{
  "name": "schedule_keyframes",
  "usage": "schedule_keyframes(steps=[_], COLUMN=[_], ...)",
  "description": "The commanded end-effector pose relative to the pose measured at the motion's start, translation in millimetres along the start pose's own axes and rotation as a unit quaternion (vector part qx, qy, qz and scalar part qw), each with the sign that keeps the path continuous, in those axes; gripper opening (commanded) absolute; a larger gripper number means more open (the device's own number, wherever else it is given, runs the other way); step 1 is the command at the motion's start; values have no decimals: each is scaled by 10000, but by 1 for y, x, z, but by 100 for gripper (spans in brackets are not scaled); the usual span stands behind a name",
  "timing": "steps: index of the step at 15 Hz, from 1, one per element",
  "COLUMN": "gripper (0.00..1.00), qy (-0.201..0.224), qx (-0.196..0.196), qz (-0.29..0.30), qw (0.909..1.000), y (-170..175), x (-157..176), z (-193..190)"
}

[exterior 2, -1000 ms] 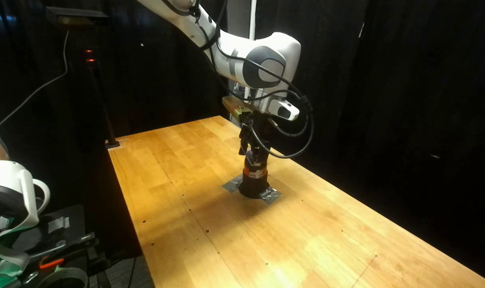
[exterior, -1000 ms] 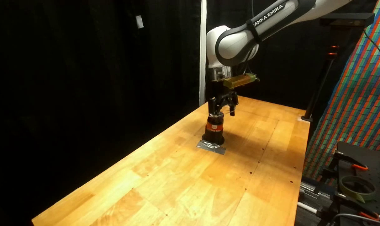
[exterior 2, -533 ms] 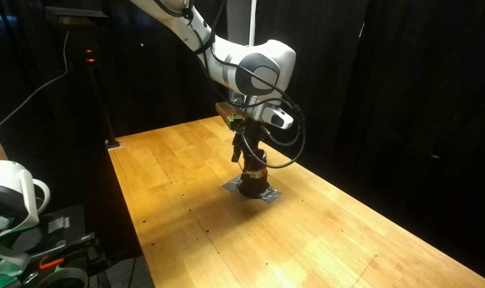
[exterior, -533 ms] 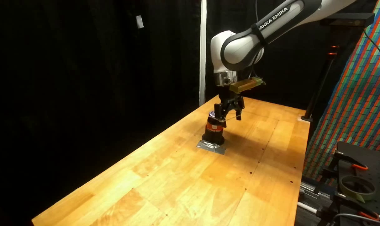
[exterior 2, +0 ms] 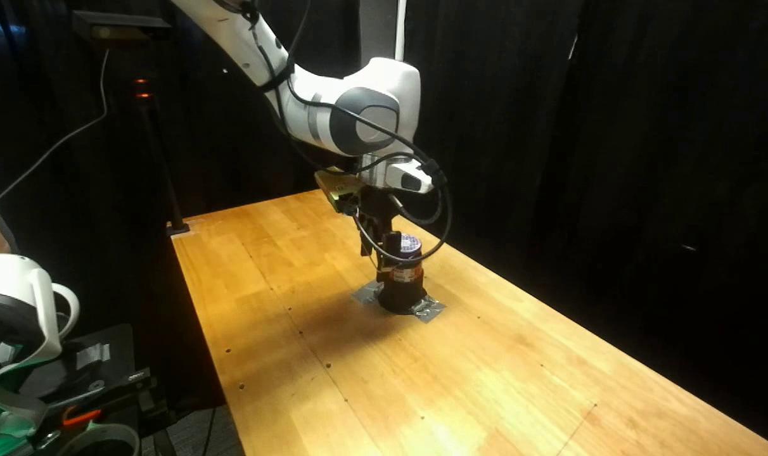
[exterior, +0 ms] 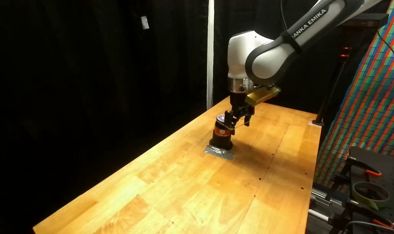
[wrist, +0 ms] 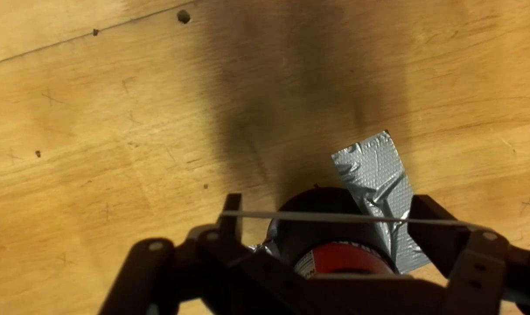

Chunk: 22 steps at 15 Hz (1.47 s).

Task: Put the rubber band around the base of the cup

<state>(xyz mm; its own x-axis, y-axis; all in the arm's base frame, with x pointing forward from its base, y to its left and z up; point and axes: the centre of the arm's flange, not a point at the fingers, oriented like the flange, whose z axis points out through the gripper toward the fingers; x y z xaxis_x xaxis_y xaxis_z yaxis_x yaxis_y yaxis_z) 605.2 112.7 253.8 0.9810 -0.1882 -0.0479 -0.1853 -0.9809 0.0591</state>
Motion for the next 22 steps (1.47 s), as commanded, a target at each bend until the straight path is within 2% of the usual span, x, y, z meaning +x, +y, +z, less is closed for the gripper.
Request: schedule_keyframes(steps=[1,5,9,10,17,20,22], gripper=[68,35,4,1,0,0,0], qy=[546,1282,2001,2161,3402,3708,3812], qx=[-168,155,644,772,1173,1343,1458], qz=[-3,161,422,495,679,722,773], qw=[9984,9915,9768,9721,9306,9161,9097], y=[7,11,16,18,34,38,35], x=[-52,-67,-79,-82,-102,-105,-112], z=[-14,-9,-2,0,-1,-1,2])
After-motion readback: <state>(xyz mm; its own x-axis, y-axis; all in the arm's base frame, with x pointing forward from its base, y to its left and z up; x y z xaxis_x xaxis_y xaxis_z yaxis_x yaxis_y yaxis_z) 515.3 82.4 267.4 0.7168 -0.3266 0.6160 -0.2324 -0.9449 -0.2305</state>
